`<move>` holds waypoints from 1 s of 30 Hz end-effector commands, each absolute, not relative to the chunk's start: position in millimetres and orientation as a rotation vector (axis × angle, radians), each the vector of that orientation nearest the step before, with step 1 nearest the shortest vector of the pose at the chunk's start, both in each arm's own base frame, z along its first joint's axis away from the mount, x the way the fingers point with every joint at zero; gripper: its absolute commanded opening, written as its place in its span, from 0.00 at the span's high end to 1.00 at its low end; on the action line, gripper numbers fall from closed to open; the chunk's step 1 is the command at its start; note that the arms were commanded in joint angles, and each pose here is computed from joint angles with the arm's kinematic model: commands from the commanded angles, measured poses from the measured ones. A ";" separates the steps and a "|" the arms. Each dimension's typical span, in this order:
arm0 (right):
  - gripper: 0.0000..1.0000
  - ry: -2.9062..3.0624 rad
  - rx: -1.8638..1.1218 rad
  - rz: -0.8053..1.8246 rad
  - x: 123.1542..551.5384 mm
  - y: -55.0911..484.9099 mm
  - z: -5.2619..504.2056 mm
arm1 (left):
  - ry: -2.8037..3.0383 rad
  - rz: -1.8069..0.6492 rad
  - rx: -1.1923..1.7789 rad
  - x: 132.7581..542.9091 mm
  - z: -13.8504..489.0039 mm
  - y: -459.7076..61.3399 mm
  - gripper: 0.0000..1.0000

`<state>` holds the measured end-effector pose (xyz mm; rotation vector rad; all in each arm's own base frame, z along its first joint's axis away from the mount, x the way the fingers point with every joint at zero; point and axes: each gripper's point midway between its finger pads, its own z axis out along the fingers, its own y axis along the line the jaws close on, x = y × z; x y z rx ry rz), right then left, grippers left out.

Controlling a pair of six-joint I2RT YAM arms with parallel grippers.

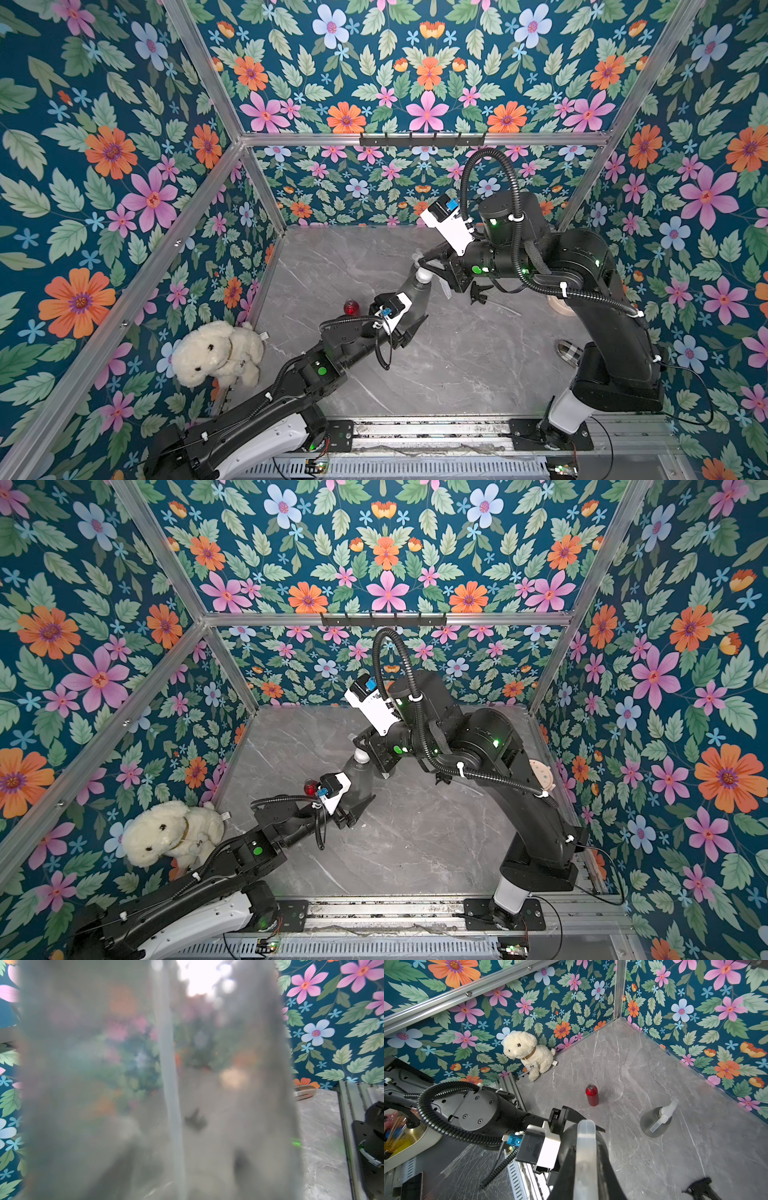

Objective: Attach spray nozzles to spray bottles
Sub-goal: Screw the spray nozzle on the spray bottle.

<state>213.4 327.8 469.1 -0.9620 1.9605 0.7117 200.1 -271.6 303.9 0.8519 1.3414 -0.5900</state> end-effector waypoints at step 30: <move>1.00 2.118 -1.085 0.873 195.1 339.7 435.3 | 1.090 -0.639 0.754 182.6 373.0 -259.1 1.00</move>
